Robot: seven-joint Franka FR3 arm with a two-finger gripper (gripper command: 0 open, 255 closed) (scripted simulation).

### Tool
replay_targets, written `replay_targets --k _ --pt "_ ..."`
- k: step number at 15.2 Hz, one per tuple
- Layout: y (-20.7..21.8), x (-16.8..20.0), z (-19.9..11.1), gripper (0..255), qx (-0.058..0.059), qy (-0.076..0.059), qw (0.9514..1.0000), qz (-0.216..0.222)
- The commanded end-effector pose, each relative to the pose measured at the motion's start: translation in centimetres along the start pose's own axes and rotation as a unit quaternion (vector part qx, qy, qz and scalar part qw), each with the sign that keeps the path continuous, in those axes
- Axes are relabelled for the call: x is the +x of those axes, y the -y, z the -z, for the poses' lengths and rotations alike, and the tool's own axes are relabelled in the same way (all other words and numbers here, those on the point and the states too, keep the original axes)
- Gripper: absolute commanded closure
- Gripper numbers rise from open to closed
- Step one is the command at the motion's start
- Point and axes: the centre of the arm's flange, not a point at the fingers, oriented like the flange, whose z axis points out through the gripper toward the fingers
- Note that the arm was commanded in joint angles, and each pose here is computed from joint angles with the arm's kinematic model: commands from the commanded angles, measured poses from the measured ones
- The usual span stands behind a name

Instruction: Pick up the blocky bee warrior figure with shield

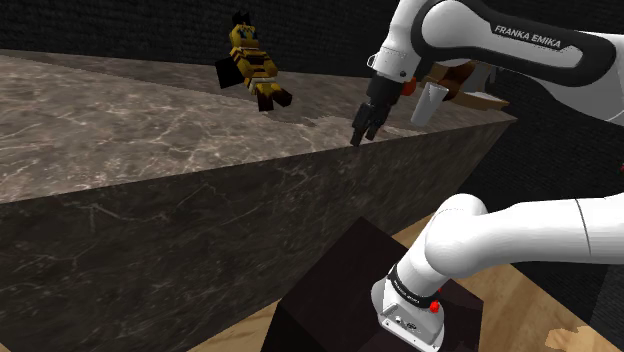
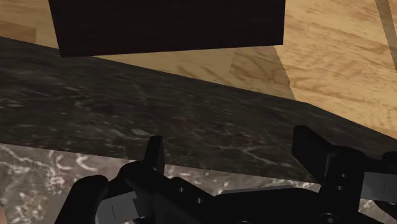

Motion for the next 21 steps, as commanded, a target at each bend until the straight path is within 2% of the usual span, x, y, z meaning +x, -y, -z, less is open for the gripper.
replay_targets --k 1,11,21 --pt "0.0 0.0 0.0 0 0.000 0.000 1.0000 0.000" --pt "2.6 11.3 2.3 0 -0.046 -0.052 0.9976 -0.005" --pt "5.3 22.4 5.5 0 -0.093 -0.103 0.9903 -0.010"
